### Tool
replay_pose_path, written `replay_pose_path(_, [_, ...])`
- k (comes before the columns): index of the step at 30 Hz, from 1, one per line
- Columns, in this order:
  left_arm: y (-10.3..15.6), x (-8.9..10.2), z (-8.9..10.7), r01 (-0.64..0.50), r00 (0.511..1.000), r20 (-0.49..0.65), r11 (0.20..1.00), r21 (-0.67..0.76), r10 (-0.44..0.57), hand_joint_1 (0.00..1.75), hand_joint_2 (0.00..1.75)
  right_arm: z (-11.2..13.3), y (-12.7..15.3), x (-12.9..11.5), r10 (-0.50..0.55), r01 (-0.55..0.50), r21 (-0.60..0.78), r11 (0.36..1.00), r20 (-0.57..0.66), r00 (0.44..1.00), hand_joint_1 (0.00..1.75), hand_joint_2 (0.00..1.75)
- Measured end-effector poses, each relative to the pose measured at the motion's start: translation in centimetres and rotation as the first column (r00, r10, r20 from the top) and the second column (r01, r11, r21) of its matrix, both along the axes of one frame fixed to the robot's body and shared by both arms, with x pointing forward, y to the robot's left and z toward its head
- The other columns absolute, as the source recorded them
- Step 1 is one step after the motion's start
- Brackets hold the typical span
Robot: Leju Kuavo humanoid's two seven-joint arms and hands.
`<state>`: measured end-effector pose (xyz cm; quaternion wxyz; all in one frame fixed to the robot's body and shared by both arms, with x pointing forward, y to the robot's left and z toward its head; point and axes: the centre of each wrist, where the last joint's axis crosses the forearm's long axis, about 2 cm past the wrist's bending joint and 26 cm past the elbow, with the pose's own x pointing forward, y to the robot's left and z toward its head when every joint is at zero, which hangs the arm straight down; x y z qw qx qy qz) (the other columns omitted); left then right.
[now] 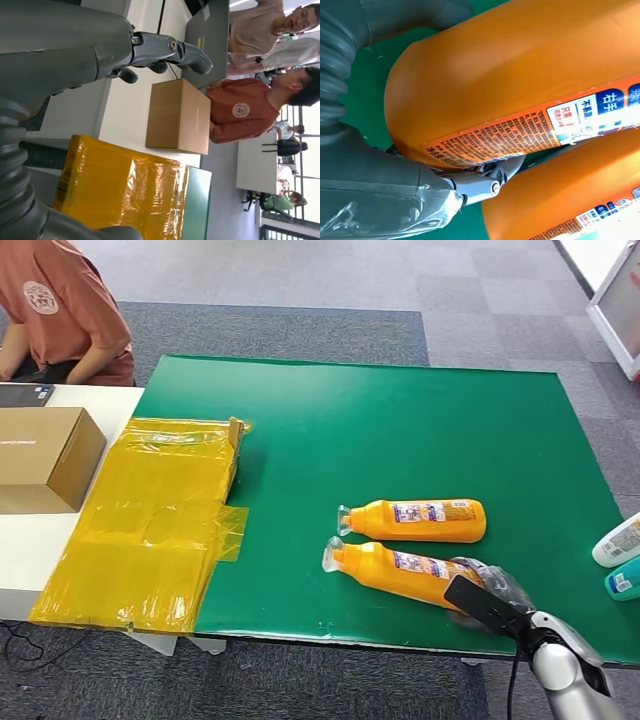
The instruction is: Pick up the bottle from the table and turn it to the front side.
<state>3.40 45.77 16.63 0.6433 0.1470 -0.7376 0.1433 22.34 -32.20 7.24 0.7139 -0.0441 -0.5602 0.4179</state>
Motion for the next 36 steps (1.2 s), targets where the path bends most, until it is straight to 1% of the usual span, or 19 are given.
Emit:
replay_pose_path(20, [0.0, 0.1, -0.1, 0.0, 1.0, 0.001, 1.0, -0.006, 0.0, 0.0, 1.75, 0.0, -0.1, 0.0, 0.002, -0.002, 0.013, 1.0, -0.003, 1.0, 1.75, 1.75])
replay_pose_path(22, [0.1, 0.1, -0.2, 0.001, 1.0, 0.002, 1.0, -0.005, -0.001, 0.0, 1.75, -0.1, -0.1, -0.2, 0.025, -0.023, 0.076, 0.997, -0.024, 0.999, 1.75, 1.75])
replay_pose_path(24, [0.2, 0.3, -0.2, 0.001, 1.0, 0.005, 1.0, -0.003, -0.001, 0.0, 1.75, -0.1, -0.2, -0.4, 0.071, -0.057, 0.231, 0.971, -0.053, 0.996, 1.75, 1.75])
replay_pose_path(26, [0.4, 0.8, -0.4, -0.003, 1.0, 0.013, 1.0, -0.004, 0.003, 0.0, 1.75, 0.1, -0.5, -0.4, 0.109, -0.077, 0.399, 0.914, -0.059, 0.992, 1.75, 1.75])
replay_pose_path(28, [0.5, 1.2, -0.6, -0.007, 1.0, 0.023, 1.0, -0.007, 0.008, 0.0, 1.75, 0.3, -0.8, -0.2, 0.122, -0.078, 0.505, 0.86, -0.053, 0.991, 1.75, 1.75])
replay_pose_path(32, [0.5, 2.0, -0.8, 0.001, 0.999, 0.043, 1.0, -0.015, 0.0, 0.0, 1.75, 0.9, -1.0, 0.4, 0.128, -0.082, 0.617, 0.783, -0.031, 0.991, 1.75, 1.75])
replay_pose_path(36, [-0.2, 3.4, -1.0, 0.017, 0.995, 0.099, 0.999, -0.038, -0.013, 0.0, 1.75, 2.6, 0.0, 2.7, 0.09, -0.088, 0.67, 0.737, 0.031, 0.995, 1.75, 1.75])
